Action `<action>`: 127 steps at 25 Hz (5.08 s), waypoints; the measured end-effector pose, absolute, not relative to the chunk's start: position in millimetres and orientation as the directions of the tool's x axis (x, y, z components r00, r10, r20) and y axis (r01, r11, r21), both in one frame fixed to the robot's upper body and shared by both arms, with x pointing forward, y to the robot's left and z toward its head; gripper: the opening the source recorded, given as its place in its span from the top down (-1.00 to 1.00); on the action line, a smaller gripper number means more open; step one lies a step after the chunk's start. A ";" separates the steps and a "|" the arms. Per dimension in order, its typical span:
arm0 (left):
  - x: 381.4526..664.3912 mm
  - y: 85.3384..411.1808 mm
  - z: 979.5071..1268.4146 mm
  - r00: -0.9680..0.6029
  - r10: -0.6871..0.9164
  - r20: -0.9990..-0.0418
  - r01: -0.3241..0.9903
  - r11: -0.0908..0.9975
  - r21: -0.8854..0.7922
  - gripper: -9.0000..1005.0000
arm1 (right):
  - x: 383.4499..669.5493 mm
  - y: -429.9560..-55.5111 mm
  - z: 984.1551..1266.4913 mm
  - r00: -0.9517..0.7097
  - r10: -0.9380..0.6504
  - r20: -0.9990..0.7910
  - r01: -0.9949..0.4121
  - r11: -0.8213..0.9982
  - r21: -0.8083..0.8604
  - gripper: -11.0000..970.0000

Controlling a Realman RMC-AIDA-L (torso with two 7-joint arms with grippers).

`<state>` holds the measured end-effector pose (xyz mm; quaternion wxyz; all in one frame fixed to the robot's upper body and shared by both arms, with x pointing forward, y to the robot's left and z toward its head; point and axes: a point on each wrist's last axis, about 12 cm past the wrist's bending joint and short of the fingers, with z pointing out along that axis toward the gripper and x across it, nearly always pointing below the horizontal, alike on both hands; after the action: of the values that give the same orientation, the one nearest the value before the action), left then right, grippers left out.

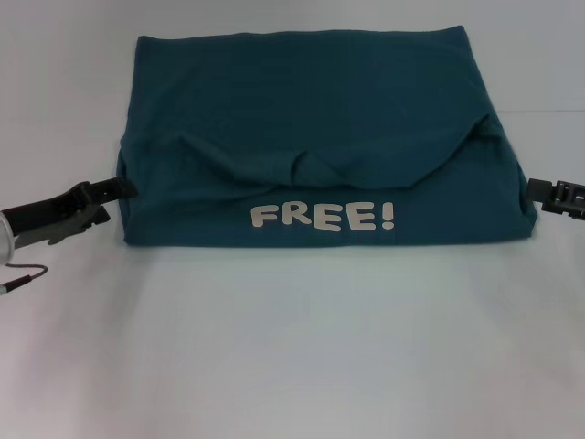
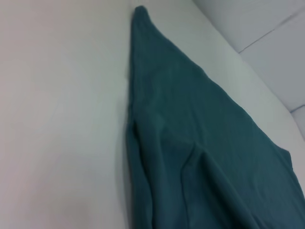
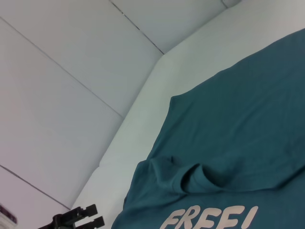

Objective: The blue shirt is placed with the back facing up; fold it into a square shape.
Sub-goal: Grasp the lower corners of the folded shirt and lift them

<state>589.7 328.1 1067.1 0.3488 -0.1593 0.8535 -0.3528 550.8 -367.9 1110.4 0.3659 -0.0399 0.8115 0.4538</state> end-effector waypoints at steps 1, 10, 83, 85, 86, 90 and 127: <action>590.4 326.5 1066.9 -0.706 -0.504 -0.498 -0.010 0.710 -0.704 -0.50 | 550.7 -368.2 1110.5 -0.727 0.267 -0.633 -0.399 0.586 0.705 -0.91; 595.6 314.3 1060.8 -0.732 -0.402 -0.550 0.068 0.761 -0.646 -0.50 | 553.6 -366.3 1112.1 -0.719 0.259 -0.645 -0.413 0.588 0.696 -0.91; 608.1 307.5 1081.2 -0.760 -0.371 -0.534 0.101 0.744 -0.661 0.94 | 632.2 -345.4 1128.1 -0.865 0.050 -0.500 -0.178 0.900 0.398 -0.82; 608.7 307.4 1081.1 -0.758 -0.373 -0.535 0.099 0.745 -0.659 0.94 | 632.5 -341.7 1122.4 -0.865 0.054 -0.499 -0.171 0.903 0.394 -0.81; 609.1 307.0 1081.2 -0.757 -0.373 -0.536 0.099 0.746 -0.659 0.94 | 632.8 -340.3 1120.0 -0.865 0.056 -0.499 -0.167 0.904 0.393 -0.81; 610.2 305.6 1080.7 -0.755 -0.373 -0.539 0.098 0.748 -0.656 0.94 | 634.7 -332.8 1112.1 -0.862 0.068 -0.503 -0.156 0.907 0.391 -0.81; 608.3 306.4 1075.7 -0.750 -0.385 -0.539 0.079 0.756 -0.650 0.94 | 637.9 -323.5 1096.9 -0.864 0.143 -0.483 -0.078 0.910 0.407 0.16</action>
<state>608.3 306.4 1075.7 0.3429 -0.0876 0.8719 -0.3384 637.9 -323.5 1096.9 0.2605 0.0173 0.9419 0.2115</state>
